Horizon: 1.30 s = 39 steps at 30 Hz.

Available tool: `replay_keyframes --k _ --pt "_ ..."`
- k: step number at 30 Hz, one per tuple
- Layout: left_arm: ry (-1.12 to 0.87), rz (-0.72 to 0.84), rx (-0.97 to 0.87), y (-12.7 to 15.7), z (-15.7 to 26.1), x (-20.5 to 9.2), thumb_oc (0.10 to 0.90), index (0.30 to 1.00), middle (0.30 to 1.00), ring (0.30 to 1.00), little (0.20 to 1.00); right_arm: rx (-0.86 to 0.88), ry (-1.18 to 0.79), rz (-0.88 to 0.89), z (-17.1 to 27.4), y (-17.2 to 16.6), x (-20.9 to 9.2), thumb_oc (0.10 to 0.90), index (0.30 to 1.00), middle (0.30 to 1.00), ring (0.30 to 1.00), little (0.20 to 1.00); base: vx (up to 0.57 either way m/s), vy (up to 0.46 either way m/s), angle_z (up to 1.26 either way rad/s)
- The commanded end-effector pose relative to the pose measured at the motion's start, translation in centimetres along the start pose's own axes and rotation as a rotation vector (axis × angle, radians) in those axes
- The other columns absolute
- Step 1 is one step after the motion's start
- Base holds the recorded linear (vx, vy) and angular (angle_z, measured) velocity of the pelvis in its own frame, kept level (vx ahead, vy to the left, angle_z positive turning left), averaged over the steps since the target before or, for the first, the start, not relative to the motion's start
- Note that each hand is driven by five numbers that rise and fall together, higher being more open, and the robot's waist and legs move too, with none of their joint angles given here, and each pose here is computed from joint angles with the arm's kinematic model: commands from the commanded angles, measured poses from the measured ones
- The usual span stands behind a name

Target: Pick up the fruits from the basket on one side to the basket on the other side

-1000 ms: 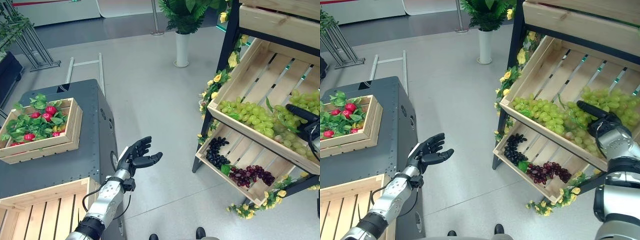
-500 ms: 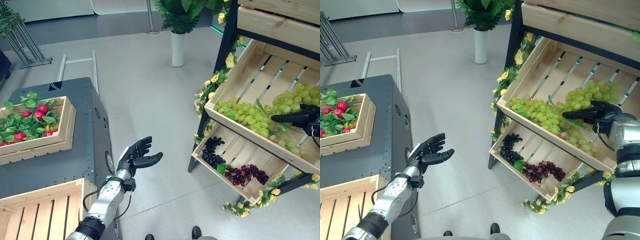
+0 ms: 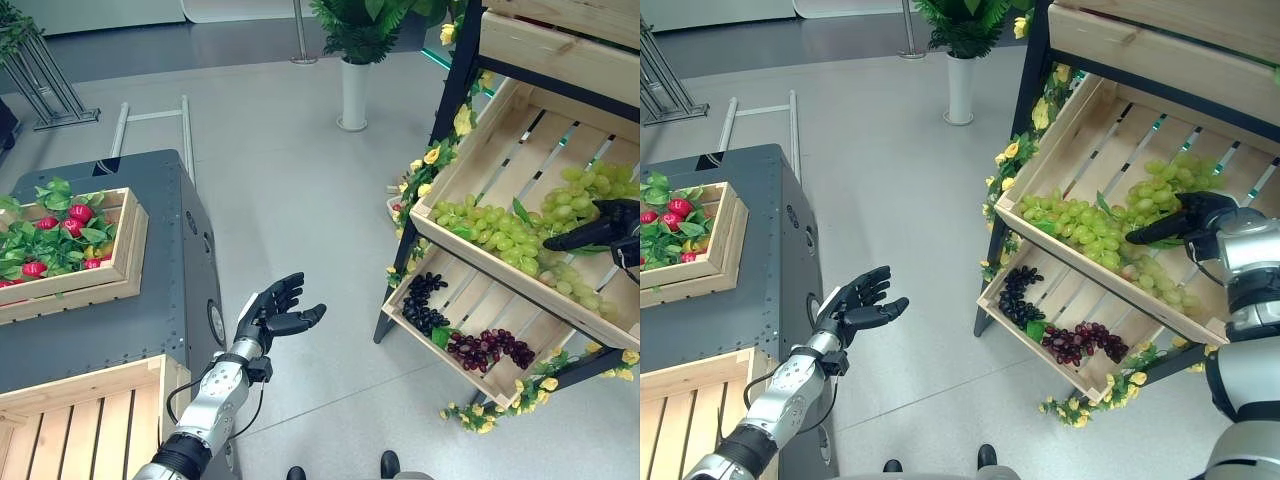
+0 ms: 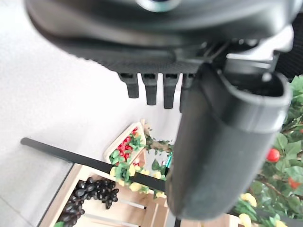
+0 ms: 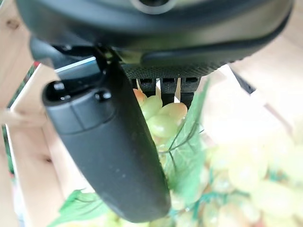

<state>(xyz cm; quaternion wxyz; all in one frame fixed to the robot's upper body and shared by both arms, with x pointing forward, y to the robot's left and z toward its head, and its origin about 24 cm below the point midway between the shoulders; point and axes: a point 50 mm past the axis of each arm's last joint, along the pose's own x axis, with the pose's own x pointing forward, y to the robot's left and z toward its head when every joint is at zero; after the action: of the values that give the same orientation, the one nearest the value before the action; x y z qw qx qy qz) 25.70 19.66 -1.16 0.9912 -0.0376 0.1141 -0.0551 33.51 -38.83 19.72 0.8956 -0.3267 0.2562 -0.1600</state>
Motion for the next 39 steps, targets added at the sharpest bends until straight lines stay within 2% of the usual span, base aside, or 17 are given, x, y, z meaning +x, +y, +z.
replay_keyframes --k 1,12,21,27,33,39 --pt "-0.270 -0.066 0.034 -1.1 5.5 1.6 0.800 0.900 0.900 0.900 0.900 -0.204 -0.155 -0.358 5.2 -9.4 -4.6 0.800 0.900 0.900 0.900 0.900 -0.01 0.032 0.00" --pt "-0.280 -0.053 0.010 -1.1 5.4 1.4 0.800 0.900 0.900 0.900 0.900 -0.427 -0.307 -0.488 9.2 -7.5 -5.9 0.800 0.900 0.900 0.900 0.900 -0.01 0.035 -0.02" --pt "-0.282 -0.037 -0.005 -1.0 5.2 1.2 0.800 0.900 0.900 0.900 0.900 -0.534 -0.436 -0.501 10.0 -5.1 -7.0 0.800 0.900 0.900 0.900 0.900 -0.01 0.020 -0.05" --pt "-0.281 -0.034 -0.007 -0.9 5.2 1.3 0.800 0.900 0.900 0.900 0.900 -0.485 -0.529 -0.405 9.9 -2.8 -7.4 0.800 0.900 0.900 0.900 0.900 0.00 0.000 0.00" --pt "-0.250 -0.002 -0.017 -0.6 4.5 1.3 0.800 0.900 0.900 0.900 0.900 -0.288 -0.690 -0.151 9.5 0.8 -7.8 0.800 0.900 0.900 0.900 0.900 0.00 -0.004 -0.02" --pt "-0.142 0.068 -0.043 -0.1 2.0 1.1 0.800 0.900 0.900 0.900 0.900 -0.166 -0.783 -0.061 8.1 3.6 -8.1 0.800 0.900 0.900 0.900 0.900 -0.01 -0.010 -0.01"
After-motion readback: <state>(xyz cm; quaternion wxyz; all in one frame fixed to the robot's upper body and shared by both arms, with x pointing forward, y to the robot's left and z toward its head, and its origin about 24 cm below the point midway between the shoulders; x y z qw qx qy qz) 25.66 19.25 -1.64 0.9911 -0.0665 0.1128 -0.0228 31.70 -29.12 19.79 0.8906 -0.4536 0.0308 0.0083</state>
